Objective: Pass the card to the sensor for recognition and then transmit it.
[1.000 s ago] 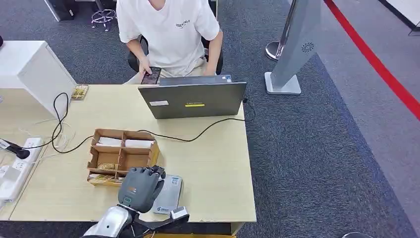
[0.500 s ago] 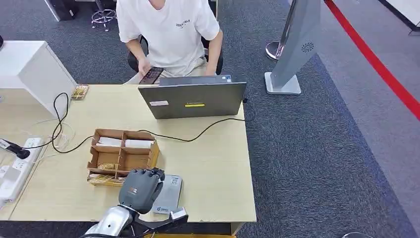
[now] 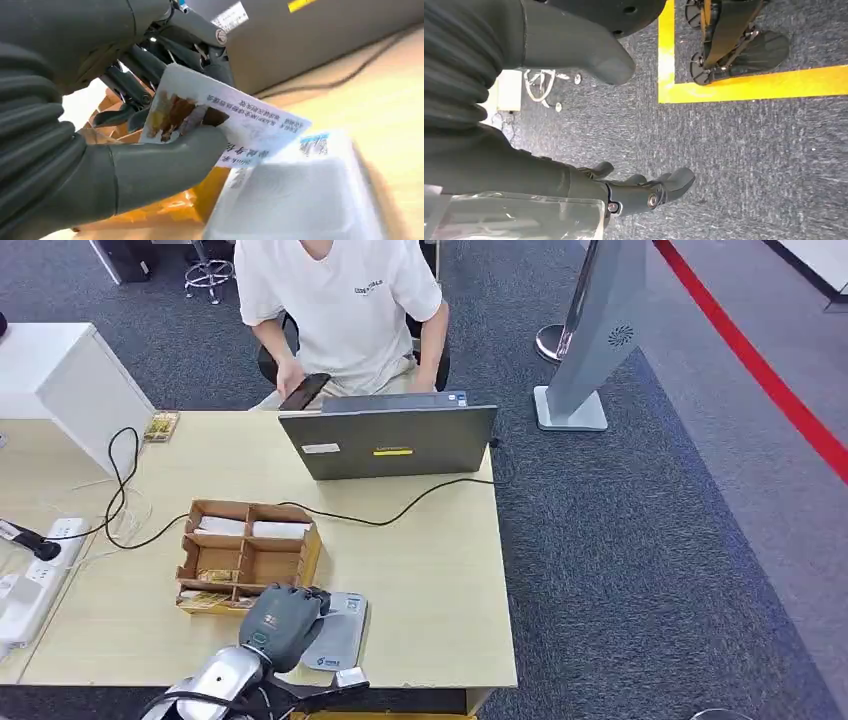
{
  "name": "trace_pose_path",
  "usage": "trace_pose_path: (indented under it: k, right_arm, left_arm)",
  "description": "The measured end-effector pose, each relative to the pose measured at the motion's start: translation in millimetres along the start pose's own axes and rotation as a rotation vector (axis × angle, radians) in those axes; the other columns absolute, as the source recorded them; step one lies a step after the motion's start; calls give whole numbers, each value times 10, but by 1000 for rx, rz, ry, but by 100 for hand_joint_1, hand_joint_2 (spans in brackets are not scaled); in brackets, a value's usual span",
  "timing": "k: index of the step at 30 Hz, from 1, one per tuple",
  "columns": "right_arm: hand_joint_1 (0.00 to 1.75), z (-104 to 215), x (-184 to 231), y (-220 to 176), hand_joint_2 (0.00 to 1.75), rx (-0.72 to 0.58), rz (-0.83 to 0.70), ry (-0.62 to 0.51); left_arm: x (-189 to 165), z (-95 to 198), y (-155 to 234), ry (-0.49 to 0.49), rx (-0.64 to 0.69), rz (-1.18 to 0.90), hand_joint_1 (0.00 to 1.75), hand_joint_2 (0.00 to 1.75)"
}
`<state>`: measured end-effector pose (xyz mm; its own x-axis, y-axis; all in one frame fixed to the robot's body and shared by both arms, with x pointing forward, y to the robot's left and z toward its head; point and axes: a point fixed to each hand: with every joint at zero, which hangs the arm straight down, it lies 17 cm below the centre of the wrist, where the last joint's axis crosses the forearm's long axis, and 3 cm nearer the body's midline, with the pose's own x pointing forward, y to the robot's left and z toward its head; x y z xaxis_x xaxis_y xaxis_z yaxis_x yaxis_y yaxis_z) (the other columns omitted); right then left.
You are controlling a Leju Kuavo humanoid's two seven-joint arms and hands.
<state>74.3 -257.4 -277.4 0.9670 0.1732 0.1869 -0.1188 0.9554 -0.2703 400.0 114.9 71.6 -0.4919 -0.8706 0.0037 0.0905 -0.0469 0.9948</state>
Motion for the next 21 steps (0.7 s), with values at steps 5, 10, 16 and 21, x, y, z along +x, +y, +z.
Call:
trace_pose_path:
  k: [5,10,16,21]
  right_arm:
    - [0,2,-20,2,175,0,1,4]
    - [0,2,-30,2,175,0,2,6]
    - [0,2,-30,2,175,0,2,6]
    - [0,2,-30,2,175,0,2,6]
  left_arm:
    - [-129,22,-47,-4,-32,-37,175,175]
    - [-160,50,-87,-10,-45,-56,175,175]
    - [-189,62,-100,-8,-49,-63,175,175]
    - [-200,67,-105,-8,-50,-65,175,175]
